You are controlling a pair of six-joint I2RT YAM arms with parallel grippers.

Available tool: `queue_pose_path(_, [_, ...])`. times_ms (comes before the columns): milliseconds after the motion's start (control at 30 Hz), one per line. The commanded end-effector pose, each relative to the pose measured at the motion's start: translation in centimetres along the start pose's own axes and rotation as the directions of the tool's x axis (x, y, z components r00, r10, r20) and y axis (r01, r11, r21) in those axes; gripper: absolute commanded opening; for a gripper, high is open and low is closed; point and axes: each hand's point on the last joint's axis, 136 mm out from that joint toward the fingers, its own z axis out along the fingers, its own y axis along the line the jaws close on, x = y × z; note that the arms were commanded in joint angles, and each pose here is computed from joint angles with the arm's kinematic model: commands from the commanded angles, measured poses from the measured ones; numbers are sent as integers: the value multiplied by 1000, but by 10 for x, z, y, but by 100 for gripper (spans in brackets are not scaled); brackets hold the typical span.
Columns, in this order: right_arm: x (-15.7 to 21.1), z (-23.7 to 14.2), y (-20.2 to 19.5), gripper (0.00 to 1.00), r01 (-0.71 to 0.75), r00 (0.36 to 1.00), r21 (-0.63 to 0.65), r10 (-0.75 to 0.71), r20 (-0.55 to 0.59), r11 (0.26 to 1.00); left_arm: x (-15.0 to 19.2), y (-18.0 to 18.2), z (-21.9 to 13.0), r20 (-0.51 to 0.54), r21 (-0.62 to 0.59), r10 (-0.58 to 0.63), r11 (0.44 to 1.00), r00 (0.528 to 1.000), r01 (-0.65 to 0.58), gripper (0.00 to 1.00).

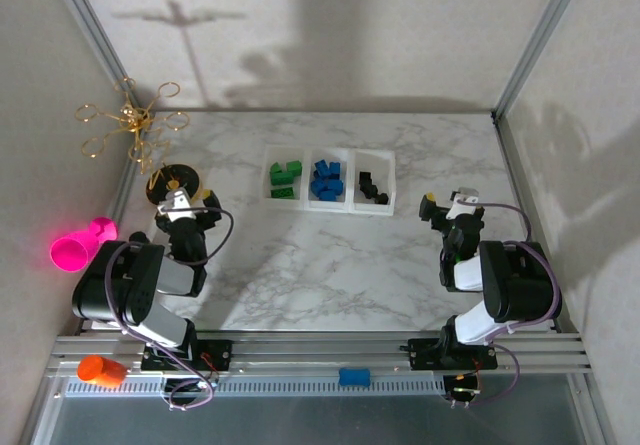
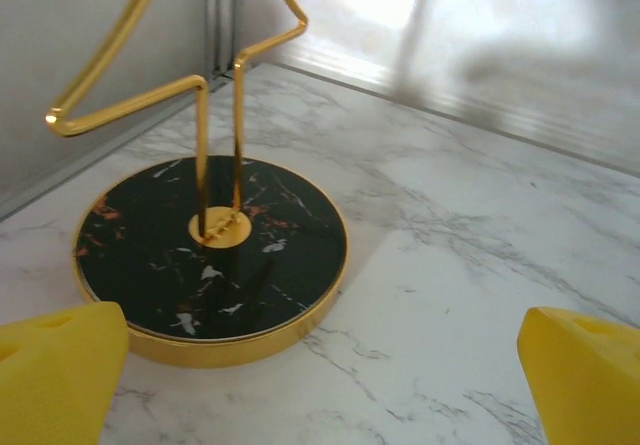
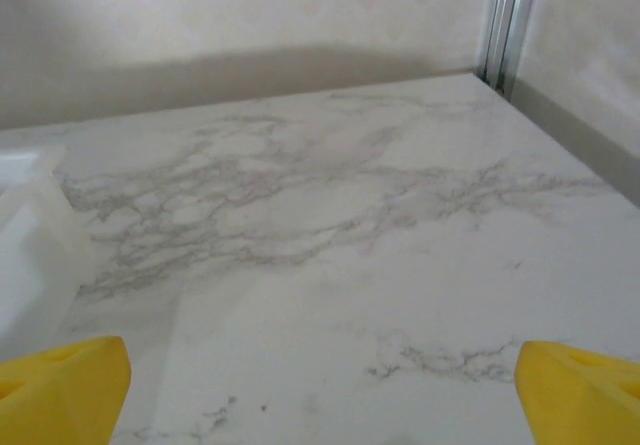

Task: Sort the legos into containers by color
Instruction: Reset both arms

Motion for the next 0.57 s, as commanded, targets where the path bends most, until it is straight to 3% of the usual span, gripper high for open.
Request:
queue_pose_path(0, [-15,1,8,99,26,998,-31,-25,62,999,-13,-15,3,41,58,15,998,999,-18,99])
queue_pose_path(533, [-15,1,9,99,32,998,-38,-30,57,999,-12,-16,3,35,58,18,998,999,-20,100])
